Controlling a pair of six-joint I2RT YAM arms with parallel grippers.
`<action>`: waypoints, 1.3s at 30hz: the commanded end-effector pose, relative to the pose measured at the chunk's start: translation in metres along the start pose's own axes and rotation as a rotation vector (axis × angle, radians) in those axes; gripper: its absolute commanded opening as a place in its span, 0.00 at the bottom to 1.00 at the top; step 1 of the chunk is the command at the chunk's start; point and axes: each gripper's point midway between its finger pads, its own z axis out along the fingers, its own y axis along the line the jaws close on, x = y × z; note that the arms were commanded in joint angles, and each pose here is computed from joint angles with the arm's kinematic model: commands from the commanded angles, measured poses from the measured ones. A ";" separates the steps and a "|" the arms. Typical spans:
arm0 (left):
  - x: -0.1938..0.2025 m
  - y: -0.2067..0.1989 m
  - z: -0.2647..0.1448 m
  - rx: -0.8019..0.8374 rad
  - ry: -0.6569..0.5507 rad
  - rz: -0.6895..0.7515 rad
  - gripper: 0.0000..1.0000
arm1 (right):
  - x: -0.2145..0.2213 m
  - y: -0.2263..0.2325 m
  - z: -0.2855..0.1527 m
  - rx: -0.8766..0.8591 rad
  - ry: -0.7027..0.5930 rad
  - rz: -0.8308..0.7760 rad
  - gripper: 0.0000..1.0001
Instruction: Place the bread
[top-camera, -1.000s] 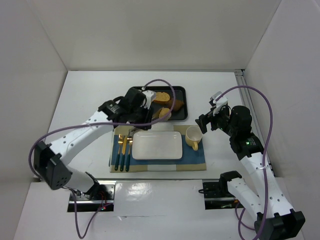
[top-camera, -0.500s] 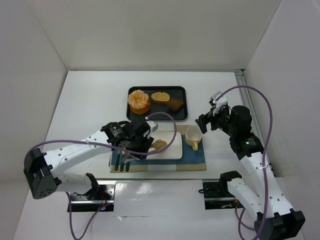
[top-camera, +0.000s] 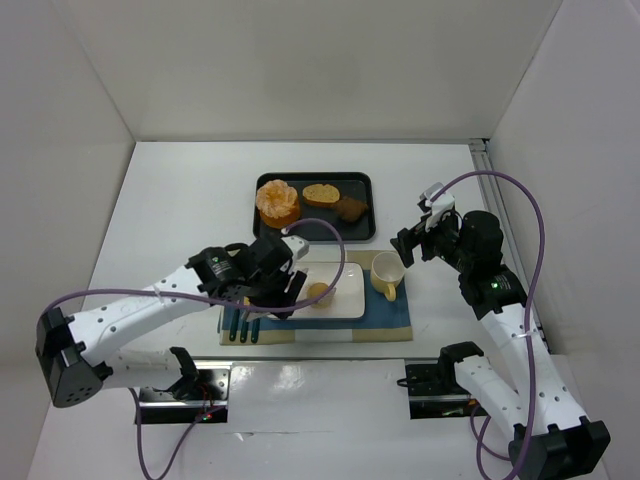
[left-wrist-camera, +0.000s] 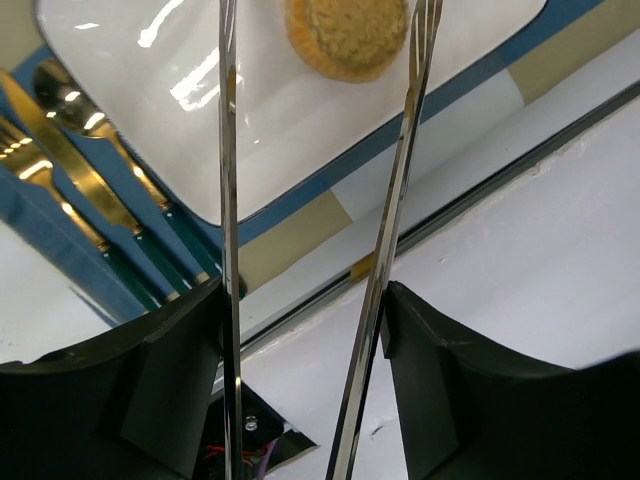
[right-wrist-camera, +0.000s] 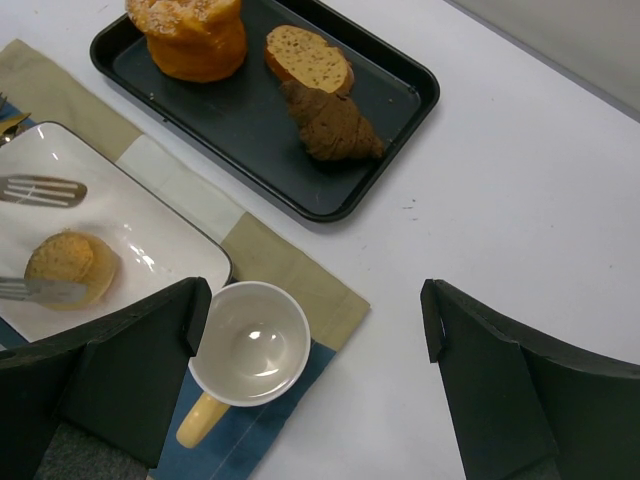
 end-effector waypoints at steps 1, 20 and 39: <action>-0.025 0.003 -0.030 -0.027 -0.135 -0.033 0.75 | -0.006 -0.003 -0.001 0.013 -0.016 -0.015 1.00; -0.048 0.250 -0.041 -0.493 -0.443 -0.623 0.73 | -0.011 -0.001 -0.005 0.009 -0.036 -0.022 1.00; 0.018 0.330 0.047 -0.509 -0.026 -0.799 0.79 | -0.011 0.002 -0.007 -0.003 -0.039 -0.022 1.00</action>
